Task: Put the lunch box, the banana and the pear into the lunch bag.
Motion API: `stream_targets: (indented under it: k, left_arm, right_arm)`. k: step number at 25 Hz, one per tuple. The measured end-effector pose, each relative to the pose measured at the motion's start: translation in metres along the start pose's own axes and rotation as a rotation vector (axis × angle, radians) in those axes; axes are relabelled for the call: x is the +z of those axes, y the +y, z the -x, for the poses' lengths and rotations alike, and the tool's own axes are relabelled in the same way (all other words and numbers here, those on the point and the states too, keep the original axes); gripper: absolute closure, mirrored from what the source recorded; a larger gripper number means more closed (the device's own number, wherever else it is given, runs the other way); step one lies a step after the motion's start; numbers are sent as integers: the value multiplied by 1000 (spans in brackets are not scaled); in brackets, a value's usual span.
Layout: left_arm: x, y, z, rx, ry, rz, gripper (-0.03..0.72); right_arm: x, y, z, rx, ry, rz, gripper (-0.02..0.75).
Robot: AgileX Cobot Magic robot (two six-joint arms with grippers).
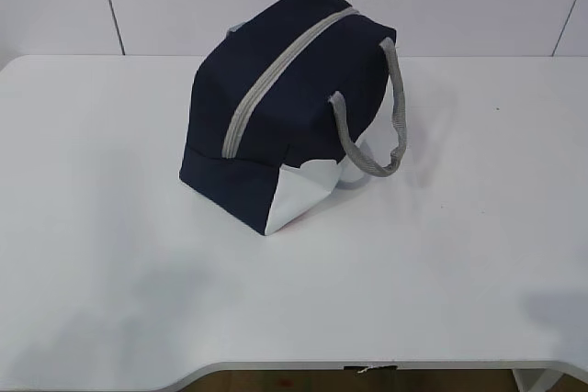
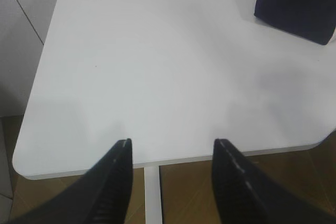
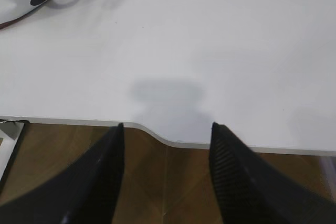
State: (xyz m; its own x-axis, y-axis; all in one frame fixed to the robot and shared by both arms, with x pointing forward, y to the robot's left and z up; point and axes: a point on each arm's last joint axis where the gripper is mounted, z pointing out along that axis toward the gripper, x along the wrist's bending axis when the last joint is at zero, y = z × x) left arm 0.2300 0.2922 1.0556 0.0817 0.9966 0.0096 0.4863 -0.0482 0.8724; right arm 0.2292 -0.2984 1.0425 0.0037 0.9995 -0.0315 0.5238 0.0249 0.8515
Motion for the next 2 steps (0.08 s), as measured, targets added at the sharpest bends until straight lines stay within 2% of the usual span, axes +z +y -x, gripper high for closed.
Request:
stream_targets:
  k: [2]
  left_arm:
    - [0,0,0,0,0,0,317]
  right_arm:
    - [0,0,0,0,0,0,318]
